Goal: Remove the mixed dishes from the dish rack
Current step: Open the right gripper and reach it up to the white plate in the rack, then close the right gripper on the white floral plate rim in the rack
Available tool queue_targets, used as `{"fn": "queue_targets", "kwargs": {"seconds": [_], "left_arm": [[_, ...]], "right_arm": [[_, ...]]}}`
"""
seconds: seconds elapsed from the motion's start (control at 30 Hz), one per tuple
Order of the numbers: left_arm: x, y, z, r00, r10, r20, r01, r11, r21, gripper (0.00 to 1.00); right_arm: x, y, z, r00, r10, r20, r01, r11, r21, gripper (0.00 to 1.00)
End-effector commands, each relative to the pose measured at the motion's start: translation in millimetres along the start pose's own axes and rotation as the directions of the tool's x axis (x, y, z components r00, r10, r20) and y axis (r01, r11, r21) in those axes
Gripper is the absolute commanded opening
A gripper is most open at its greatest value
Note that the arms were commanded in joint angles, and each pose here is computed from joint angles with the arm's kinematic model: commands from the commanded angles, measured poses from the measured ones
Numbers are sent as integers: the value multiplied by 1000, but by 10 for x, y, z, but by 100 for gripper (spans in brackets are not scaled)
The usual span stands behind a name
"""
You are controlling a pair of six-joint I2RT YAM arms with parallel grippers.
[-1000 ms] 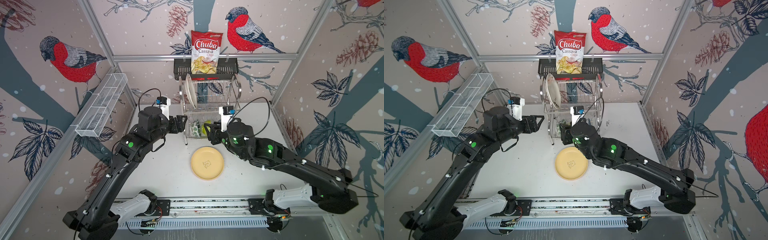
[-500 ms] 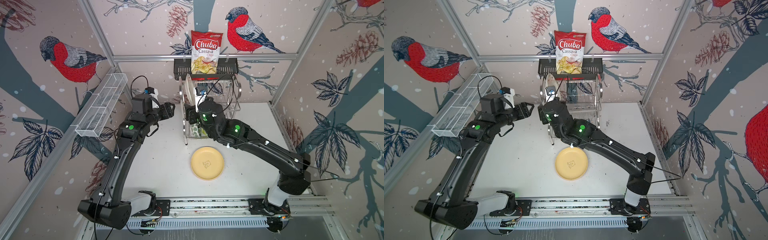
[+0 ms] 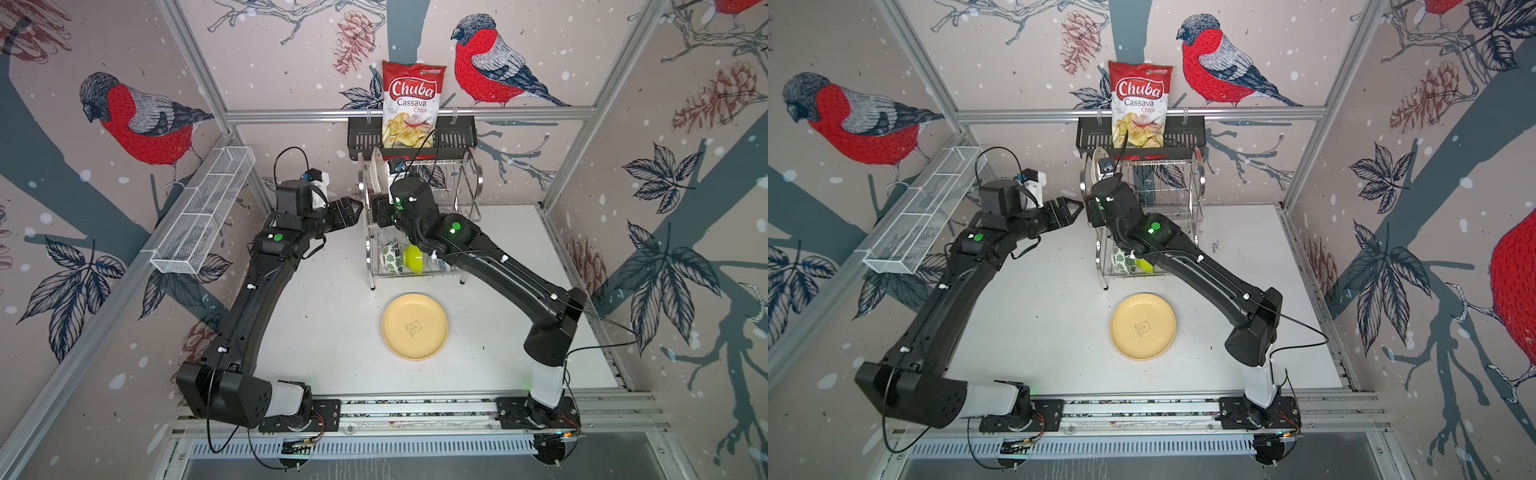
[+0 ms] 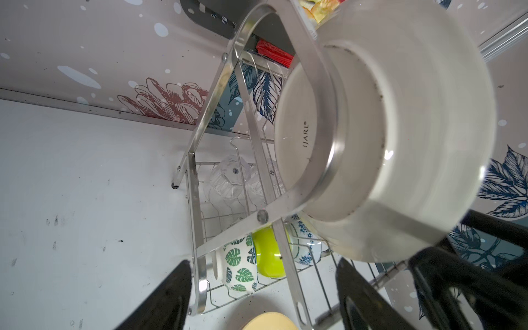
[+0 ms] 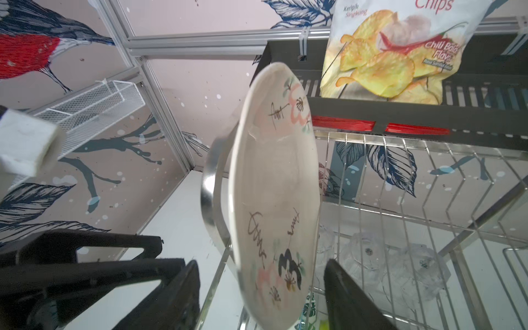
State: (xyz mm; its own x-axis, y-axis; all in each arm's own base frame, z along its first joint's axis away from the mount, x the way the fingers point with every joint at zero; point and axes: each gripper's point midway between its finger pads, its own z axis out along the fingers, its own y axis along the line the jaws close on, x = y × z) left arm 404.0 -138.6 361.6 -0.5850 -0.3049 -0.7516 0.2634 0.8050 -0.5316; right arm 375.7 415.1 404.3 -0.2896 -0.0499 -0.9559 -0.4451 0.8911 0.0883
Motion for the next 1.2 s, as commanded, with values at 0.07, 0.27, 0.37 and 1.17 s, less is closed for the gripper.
{"fn": "queue_targets", "kwargs": {"seconds": [0.07, 0.27, 0.37, 1.17], "left_arm": [[-162, -49, 126, 998, 38, 46, -39, 999, 38, 73], [-189, -121, 269, 999, 15, 45, -20, 994, 110, 71], [-222, -172, 314, 999, 2, 46, -9, 990, 141, 68], [-168, -435, 492, 999, 35, 17, -37, 989, 140, 21]], "right_arm": [[20, -11, 184, 1000, 1, -6, -1, 1000, -16, 66], [86, -67, 403, 999, -33, -1, 33, 999, -7, 63], [109, -71, 473, 999, -33, -2, 33, 999, -15, 62], [96, -59, 497, 1000, -23, 12, 24, 999, -46, 29]]}}
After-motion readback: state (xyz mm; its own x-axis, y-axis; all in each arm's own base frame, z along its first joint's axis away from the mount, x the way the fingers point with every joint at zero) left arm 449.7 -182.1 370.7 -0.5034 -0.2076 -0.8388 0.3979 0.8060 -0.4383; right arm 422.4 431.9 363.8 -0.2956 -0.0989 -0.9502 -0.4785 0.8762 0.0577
